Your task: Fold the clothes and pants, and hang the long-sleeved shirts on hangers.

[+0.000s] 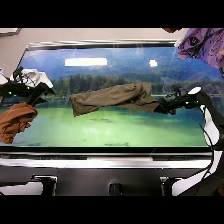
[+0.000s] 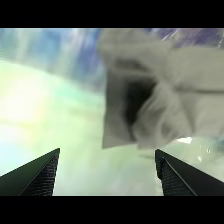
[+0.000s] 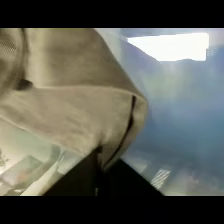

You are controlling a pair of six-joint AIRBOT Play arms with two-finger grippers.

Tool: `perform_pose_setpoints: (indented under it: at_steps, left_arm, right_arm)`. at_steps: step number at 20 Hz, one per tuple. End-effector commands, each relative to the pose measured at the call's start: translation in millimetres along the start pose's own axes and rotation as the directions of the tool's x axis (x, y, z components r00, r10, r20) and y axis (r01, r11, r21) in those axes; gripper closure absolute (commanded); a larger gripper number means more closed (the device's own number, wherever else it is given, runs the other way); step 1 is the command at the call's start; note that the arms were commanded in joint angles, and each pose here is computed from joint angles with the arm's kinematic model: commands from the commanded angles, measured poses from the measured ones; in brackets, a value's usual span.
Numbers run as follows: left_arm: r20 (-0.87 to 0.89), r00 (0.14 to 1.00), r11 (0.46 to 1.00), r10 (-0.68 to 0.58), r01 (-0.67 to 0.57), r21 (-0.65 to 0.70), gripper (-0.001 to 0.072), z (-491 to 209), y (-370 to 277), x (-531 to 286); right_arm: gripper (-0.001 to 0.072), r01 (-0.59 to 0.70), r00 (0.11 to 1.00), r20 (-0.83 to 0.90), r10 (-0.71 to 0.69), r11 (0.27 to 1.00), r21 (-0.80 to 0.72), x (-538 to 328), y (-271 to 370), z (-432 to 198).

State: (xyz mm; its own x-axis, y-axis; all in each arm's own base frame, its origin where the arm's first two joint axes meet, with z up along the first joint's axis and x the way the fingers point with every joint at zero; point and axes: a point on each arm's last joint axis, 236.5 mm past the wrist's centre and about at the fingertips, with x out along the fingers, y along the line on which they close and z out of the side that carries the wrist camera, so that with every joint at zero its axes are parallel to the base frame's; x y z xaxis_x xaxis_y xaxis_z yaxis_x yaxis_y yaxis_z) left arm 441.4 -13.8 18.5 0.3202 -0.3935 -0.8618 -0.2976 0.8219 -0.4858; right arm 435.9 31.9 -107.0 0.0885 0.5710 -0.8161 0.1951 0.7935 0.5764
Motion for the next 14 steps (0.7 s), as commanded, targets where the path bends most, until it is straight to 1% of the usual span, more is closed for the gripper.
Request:
perform_pose_setpoints:
  at_steps: [1, 2, 4, 5, 9, 10, 11, 14]
  left_arm:
    - [-0.050, 0.995, 0.996, -0.085, 0.086, 0.031, -0.0012, -33.0, 11.3, 26.9]
    - [-0.056, 0.992, 0.993, -0.115, 0.116, 0.011, -0.0012, -40.3, 12.3, 39.6]
    - [-0.042, 0.975, 0.976, -0.217, 0.215, -0.039, -0.0011, -45.7, 2.5, 61.0]
    - [-0.052, 0.966, 0.967, -0.252, 0.250, -0.041, -0.0010, -48.3, -2.9, 70.2]
    - [-0.136, 0.962, 0.971, -0.238, 0.232, -0.056, -0.0006, -68.0, -2.1, 112.5]
    - [-0.139, 0.963, 0.973, -0.230, 0.224, -0.058, 0.0028, -69.3, -1.0, 119.8]
    - [-0.138, 0.965, 0.974, -0.223, 0.217, -0.059, 0.0113, -69.4, 0.2, 125.5]
    - [-0.143, 0.966, 0.976, -0.215, 0.209, -0.054, 0.0121, -70.5, -1.6, 134.8]
  right_arm:
    - [0.0684, 0.010, 1.000, -0.005, -0.010, 1.000, -0.015, 2.7, 4.7, -1.5]
    - [0.0684, 0.011, 1.000, -0.004, -0.011, 1.000, -0.015, 0.0, 6.5, -2.3]
    - [0.0683, 0.007, 1.000, 0.002, -0.007, 1.000, -0.004, -8.1, 13.0, -3.4]
    - [0.0683, 0.005, 1.000, 0.004, -0.005, 1.000, -0.010, -12.5, 16.9, -4.6]
    - [0.0683, 0.007, 0.999, 0.043, -0.005, 0.999, -0.043, -31.8, 30.4, -3.0]
    - [0.0683, 0.007, 0.999, 0.053, -0.004, 0.999, -0.048, -36.1, 33.4, -2.5]
    - [0.0683, 0.008, 0.998, 0.062, -0.005, 0.999, -0.051, -39.7, 35.8, -2.0]
    - [0.0683, 0.011, 0.996, 0.091, -0.005, 0.998, -0.068, -50.4, 43.1, -0.3]
